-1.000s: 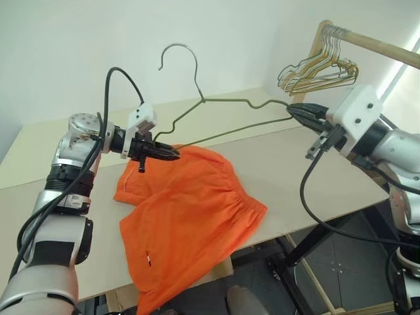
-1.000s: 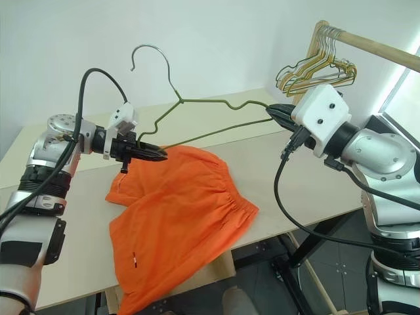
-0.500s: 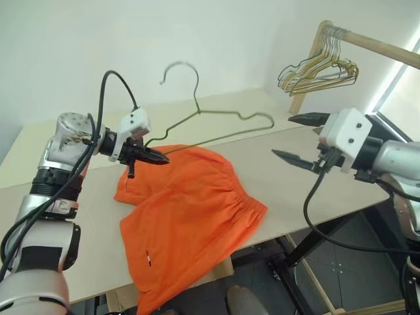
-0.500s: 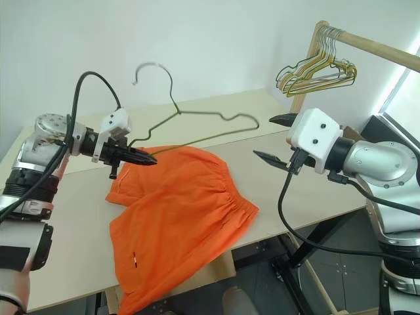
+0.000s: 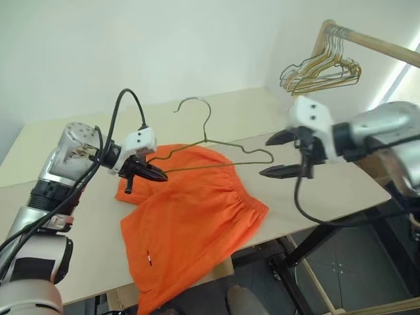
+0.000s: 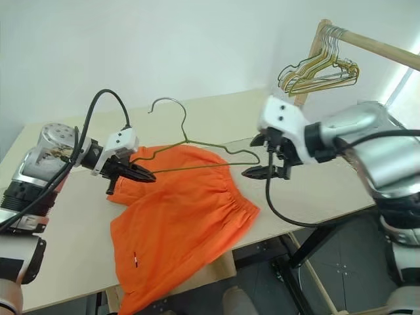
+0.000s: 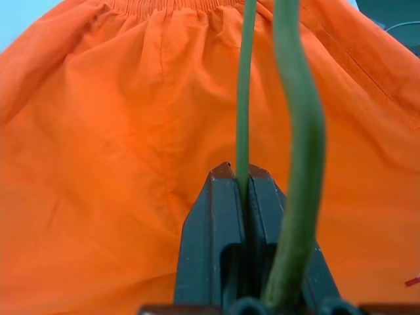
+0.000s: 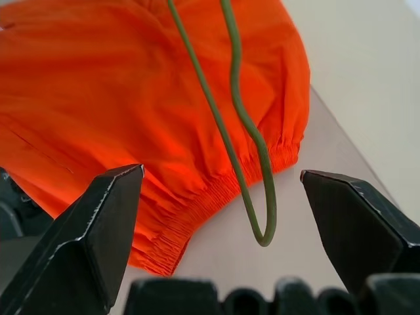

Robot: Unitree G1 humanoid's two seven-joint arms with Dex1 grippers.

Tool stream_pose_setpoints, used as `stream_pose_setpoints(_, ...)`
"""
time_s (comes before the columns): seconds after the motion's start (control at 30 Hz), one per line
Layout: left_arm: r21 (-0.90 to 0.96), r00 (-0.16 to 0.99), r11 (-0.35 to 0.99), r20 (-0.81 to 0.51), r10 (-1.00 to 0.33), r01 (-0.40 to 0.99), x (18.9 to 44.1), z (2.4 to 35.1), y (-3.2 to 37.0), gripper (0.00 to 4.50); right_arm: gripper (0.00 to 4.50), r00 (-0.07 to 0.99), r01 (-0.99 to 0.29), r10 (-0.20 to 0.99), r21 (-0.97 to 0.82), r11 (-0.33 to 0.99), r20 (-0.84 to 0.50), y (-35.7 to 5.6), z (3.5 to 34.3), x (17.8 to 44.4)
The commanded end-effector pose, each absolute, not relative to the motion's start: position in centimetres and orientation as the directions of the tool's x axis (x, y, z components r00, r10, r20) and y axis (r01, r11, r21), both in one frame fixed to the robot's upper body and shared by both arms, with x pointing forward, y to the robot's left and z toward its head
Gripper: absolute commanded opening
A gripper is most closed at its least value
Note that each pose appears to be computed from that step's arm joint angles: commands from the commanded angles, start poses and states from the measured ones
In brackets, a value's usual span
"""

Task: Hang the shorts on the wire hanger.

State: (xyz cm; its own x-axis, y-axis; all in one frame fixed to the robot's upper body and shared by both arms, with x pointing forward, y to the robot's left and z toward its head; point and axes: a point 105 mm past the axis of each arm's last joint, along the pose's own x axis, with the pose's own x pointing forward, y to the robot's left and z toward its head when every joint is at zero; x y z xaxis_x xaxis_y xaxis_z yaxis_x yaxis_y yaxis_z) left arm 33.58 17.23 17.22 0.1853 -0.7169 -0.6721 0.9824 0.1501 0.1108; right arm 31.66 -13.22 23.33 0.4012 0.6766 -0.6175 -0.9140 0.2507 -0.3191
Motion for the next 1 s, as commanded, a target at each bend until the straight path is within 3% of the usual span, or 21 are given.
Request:
stream_pose_setpoints(0.03, 0.14, 0.208, 0.154, -0.653, -0.728, 0.978, 33.4, 18.2, 17.2, 0.0, 4.46, 0.423, -0.904, 0.645, -0.345, 0.252, -0.636, -12.8, 23.5, 33.0)
stream_pose_setpoints(0.23, 0.139, 0.205, 0.151, -0.652, -0.73, 0.979, 33.1, 18.3, 17.2, 0.0, 4.46, 0.365, -0.928, 0.637, -0.316, 0.196, -0.679, -11.5, 22.6, 33.7)
stream_pose_setpoints(0.33, 0.136, 0.2, 0.147, -0.653, -0.73, 0.98, 33.0, 18.3, 17.2, 0.0, 3.92, 0.352, -0.932, 0.627, -0.321, 0.167, -0.695, -11.0, 22.1, 34.2)
stream_pose_setpoints(0.67, 0.13, 0.167, 0.107, -0.674, -0.719, 0.986, 32.6, 18.0, 17.0, 0.0, 0.56, 0.289, -0.941, 0.604, -0.338, 0.035, -0.743, -9.9, 22.1, 34.3)
stream_pose_setpoints(0.73, 0.127, 0.158, 0.097, -0.678, -0.718, 0.987, 32.5, 17.9, 16.9, 0.0, 0.08, 0.273, -0.942, 0.604, -0.336, 0.01, -0.748, -9.7, 22.1, 34.0)
stream_pose_setpoints(0.9, 0.167, 0.184, 0.095, -0.669, -0.72, 0.981, 32.9, 17.9, 16.6, 0.0, 0.03, 0.229, -0.949, 0.617, -0.313, -0.03, -0.753, -9.5, 21.7, 33.1)
stream_pose_setpoints(1.0, 0.161, 0.167, 0.082, -0.637, -0.753, 0.984, 32.8, 18.3, 16.8, 0.8, 0.0, 0.21, -0.958, 0.631, -0.286, -0.019, -0.747, -9.9, 21.4, 32.4)
